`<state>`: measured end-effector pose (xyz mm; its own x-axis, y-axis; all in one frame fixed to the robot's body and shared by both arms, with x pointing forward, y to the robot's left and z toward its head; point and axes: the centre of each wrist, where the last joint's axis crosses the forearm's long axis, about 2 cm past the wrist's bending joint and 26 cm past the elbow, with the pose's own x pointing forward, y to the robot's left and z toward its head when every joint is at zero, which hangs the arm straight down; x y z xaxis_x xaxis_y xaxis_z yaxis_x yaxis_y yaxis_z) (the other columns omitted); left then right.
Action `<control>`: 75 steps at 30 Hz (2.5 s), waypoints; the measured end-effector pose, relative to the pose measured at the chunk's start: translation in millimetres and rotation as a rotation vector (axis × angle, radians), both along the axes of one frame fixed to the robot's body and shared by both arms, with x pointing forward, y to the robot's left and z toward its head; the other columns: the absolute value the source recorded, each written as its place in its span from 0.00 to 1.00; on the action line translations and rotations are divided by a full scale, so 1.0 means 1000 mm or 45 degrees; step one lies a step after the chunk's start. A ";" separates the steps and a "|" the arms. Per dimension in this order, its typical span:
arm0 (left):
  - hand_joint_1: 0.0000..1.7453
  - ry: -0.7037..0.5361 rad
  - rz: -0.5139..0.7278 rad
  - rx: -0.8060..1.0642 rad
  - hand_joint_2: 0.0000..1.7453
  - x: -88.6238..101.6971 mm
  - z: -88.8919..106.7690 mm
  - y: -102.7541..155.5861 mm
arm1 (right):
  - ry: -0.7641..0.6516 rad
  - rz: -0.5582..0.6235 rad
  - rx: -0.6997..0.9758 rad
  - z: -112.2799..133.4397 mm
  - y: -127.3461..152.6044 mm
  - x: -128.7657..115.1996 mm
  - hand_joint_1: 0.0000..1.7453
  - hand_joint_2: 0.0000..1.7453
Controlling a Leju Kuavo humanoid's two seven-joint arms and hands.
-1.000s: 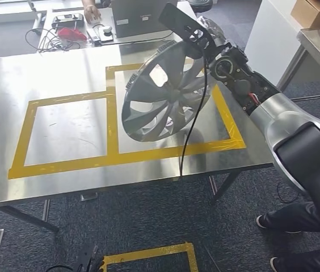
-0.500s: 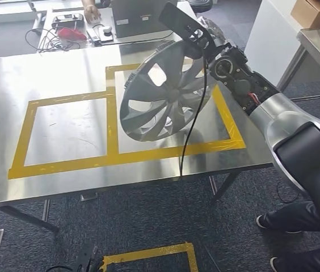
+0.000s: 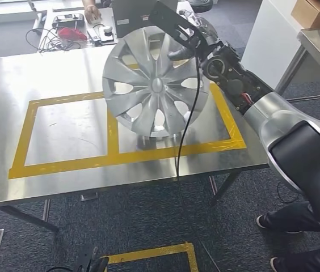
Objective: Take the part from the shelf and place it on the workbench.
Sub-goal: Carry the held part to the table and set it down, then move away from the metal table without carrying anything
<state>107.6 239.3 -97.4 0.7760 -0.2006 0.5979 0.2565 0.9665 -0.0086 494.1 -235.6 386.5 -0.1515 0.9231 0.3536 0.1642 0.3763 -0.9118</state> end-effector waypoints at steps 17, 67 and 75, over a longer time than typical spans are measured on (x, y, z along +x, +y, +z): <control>0.00 0.009 0.007 -0.002 0.00 -0.003 -0.001 0.000 | -0.032 0.017 -0.013 0.005 0.007 0.000 0.00 1.00; 0.00 0.085 0.047 0.069 0.00 -0.020 -0.005 0.013 | -0.247 0.337 0.356 0.001 -0.034 -0.095 0.00 0.00; 0.00 0.085 0.047 0.065 0.00 -0.020 -0.006 0.012 | -0.266 0.347 0.382 -0.001 -0.047 -0.107 0.00 0.00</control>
